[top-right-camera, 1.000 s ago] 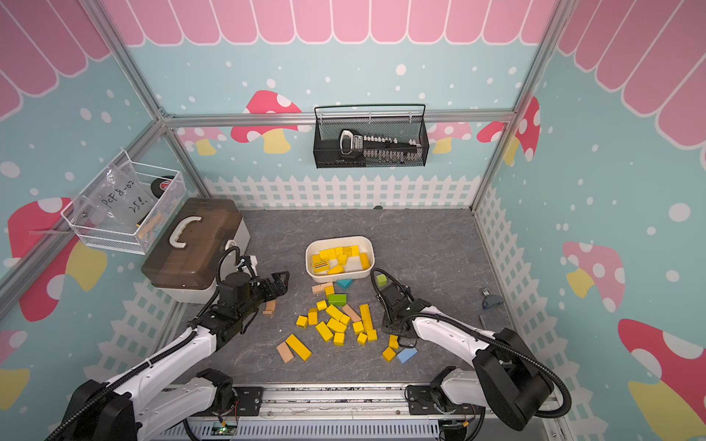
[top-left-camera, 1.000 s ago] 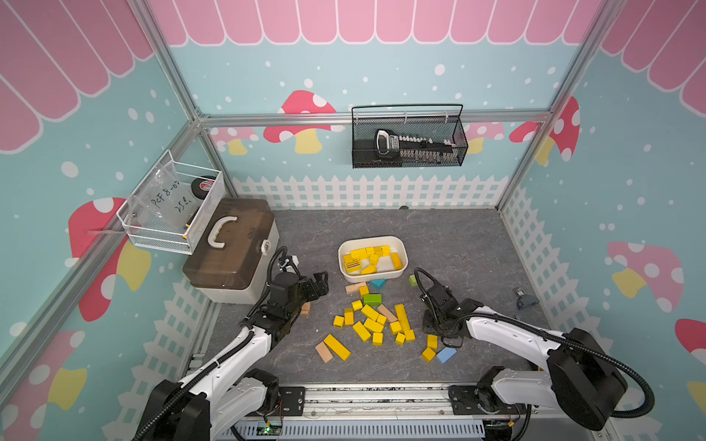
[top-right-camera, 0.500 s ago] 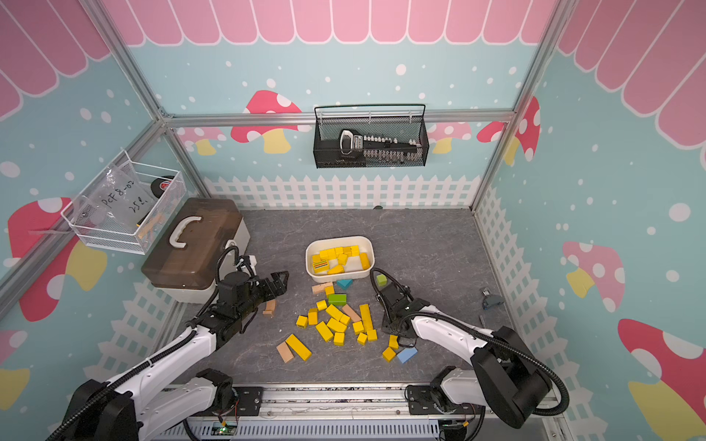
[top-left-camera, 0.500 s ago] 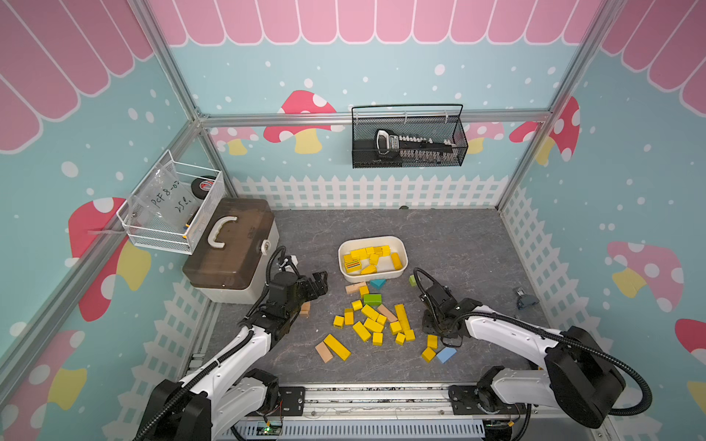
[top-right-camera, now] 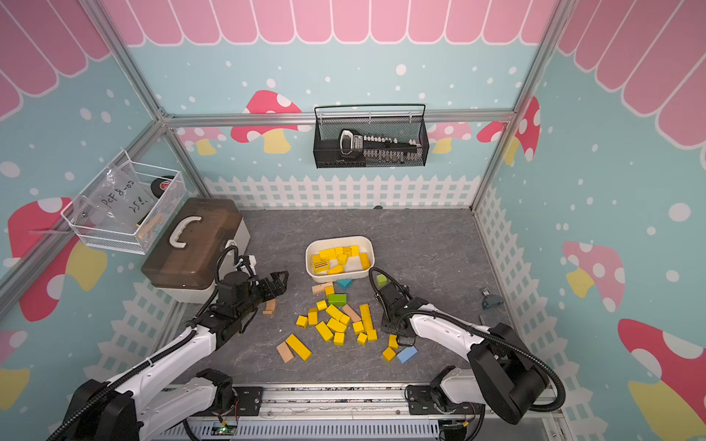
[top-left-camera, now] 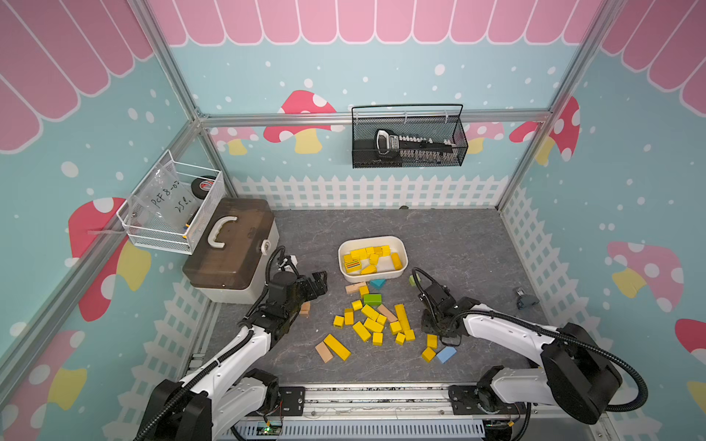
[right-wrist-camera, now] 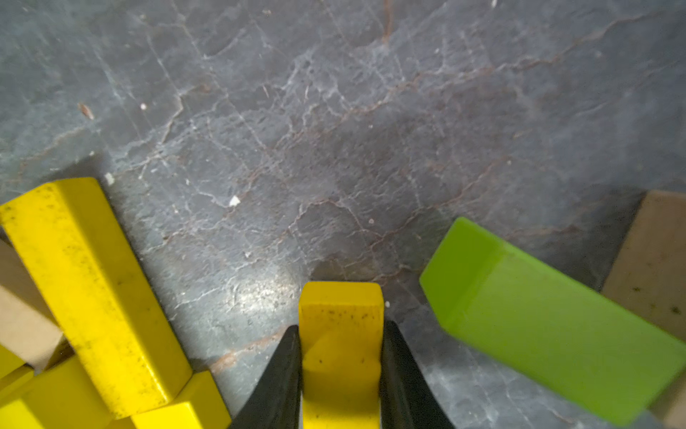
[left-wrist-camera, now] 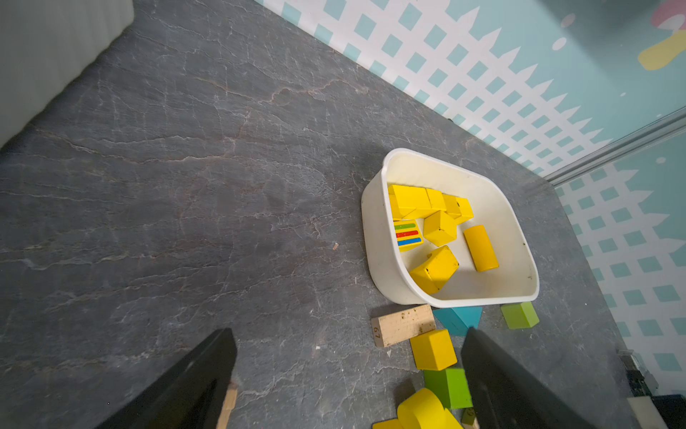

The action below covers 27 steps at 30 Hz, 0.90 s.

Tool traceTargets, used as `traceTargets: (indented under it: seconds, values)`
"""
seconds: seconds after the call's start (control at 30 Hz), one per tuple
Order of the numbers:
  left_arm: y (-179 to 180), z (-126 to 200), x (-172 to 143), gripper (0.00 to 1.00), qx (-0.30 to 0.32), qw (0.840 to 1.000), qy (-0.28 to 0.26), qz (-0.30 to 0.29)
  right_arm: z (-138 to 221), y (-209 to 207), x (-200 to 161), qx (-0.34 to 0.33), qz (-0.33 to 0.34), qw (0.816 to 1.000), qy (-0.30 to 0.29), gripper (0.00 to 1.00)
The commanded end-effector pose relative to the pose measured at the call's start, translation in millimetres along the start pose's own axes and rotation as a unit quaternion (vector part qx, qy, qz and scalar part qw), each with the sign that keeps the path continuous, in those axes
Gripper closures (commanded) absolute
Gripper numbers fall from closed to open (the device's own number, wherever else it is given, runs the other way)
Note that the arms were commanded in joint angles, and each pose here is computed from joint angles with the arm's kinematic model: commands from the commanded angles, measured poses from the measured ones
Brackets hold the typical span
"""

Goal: Pick out the yellow building blocks
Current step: Pick up the building block from the center of the board.

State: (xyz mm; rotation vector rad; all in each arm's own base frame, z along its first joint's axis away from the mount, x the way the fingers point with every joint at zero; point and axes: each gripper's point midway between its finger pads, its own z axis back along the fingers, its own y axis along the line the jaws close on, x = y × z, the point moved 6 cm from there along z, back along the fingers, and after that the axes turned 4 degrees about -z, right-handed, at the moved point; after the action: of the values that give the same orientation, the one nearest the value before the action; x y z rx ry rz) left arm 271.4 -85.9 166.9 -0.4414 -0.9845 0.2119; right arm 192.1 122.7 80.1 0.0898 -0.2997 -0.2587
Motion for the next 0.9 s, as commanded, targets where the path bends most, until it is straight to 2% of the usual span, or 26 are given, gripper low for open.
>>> traceTargets:
  seconds: [0.0, 0.17, 0.4, 0.67, 0.87]
  values:
    - [-5, 0, 9, 0.00, -0.007, 1.000, -0.009, 0.013, 7, -1, 1, 0.012, -0.007, 1.000, -0.019, 0.71]
    - [-3, 0, 8, 0.00, -0.006, 1.000, -0.008, 0.015, 12, 5, 2, 0.057, 0.001, 0.998, -0.036, 0.71]
    - [-3, 2, 8, 0.00, -0.008, 1.000, -0.011, 0.016, 35, 47, 29, 0.136, 0.067, 0.986, -0.066, 0.70]
    - [3, 1, 9, 0.00, -0.005, 1.000, -0.010, 0.028, 65, 109, 83, 0.155, 0.126, 0.976, -0.085, 0.69]
    - [6, 0, 9, 0.00, -0.005, 0.999, -0.007, 0.037, 59, 157, 117, 0.156, 0.165, 0.971, -0.074, 0.69]
